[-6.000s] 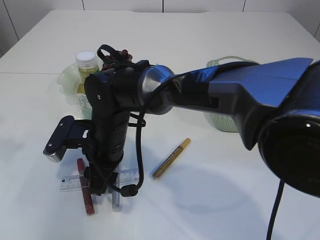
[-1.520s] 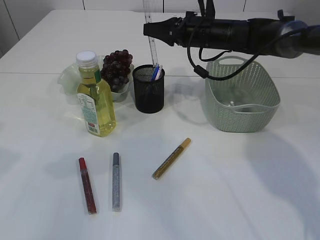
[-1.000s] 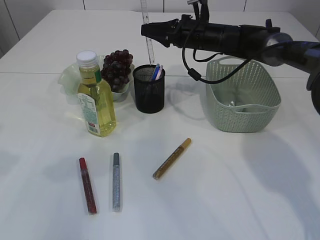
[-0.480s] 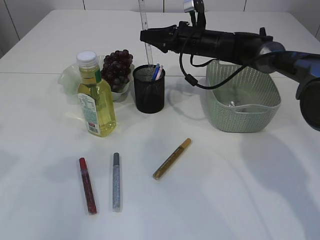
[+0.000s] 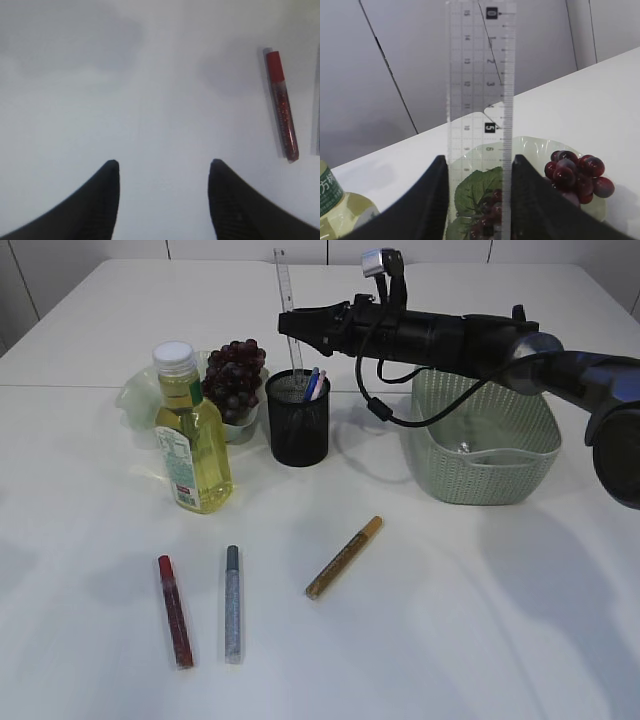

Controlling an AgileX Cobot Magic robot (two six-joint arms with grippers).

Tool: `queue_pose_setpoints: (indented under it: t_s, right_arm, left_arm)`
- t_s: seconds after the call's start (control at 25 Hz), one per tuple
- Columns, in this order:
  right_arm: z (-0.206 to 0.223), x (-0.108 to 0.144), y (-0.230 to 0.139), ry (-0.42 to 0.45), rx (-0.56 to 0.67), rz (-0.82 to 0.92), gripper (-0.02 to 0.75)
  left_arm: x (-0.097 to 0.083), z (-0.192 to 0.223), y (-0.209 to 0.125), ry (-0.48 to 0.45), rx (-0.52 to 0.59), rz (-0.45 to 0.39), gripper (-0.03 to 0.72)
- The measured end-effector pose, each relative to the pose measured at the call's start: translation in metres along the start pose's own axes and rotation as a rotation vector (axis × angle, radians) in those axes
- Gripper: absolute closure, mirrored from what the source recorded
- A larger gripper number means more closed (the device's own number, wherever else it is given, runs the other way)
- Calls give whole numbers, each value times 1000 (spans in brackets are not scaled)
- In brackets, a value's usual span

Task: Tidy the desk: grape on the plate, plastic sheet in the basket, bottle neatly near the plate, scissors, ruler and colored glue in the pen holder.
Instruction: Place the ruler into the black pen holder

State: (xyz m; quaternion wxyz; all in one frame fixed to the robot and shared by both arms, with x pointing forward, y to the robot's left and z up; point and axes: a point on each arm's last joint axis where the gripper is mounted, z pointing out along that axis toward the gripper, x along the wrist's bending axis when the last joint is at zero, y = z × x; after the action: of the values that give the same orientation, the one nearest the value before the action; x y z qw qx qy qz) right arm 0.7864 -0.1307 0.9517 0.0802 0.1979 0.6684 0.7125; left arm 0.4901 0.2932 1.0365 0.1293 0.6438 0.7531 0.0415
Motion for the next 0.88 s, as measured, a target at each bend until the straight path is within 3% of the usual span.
queue_pose_setpoints:
  t_s: [0.72, 0.88]
  right_arm:
    - [0, 0, 0, -2, 0, 2, 365]
    - [0, -3, 1, -54, 45, 97, 364]
  left_arm:
    - [0, 0, 0, 0, -2, 0, 273]
    - [0, 0, 0, 0, -4, 0, 273]
